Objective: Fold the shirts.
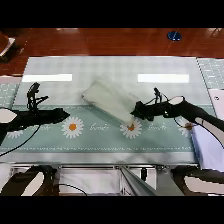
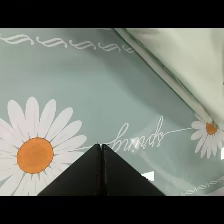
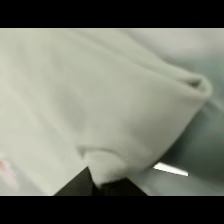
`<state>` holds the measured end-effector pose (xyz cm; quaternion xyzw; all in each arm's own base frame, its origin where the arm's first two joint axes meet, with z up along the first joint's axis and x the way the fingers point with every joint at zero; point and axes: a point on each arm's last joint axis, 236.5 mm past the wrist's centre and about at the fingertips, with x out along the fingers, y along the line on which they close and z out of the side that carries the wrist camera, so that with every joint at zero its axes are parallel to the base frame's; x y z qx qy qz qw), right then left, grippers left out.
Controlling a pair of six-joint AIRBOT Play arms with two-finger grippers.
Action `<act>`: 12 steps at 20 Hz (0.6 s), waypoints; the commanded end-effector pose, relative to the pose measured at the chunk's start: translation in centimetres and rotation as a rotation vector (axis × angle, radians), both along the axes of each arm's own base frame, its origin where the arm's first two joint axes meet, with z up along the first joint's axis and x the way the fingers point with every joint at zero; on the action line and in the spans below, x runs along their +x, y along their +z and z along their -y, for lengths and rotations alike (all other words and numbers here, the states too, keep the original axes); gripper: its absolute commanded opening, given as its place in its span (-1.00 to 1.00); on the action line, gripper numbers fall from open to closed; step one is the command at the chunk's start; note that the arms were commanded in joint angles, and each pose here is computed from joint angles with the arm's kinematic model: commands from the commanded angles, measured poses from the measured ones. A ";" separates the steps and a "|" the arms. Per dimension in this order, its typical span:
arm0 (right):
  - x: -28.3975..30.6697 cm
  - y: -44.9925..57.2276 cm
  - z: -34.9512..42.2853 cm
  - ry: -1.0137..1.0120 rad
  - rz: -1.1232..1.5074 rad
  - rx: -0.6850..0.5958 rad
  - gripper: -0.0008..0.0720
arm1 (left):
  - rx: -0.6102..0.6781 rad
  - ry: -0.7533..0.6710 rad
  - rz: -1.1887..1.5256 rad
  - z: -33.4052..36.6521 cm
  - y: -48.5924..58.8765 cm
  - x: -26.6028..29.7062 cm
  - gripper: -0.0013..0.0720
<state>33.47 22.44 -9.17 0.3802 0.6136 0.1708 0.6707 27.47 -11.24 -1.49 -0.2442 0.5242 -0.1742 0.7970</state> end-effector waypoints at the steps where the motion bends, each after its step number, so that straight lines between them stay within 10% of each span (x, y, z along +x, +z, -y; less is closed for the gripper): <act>1: 2.7 5.5 -4.1 0.209 0.160 0.069 -0.92 | -0.005 0.003 0.002 0.1 0.1 0.1 -0.90; 5: 4.8 15.1 -3.2 0.396 0.350 -0.057 -0.92 | -0.005 0.003 0.002 0.1 0.1 0.1 -0.90; 12: 5.9 30.7 11.5 0.078 0.511 -0.262 -0.92 | -0.040 0.059 -0.039 0.2 0.1 0.1 -0.90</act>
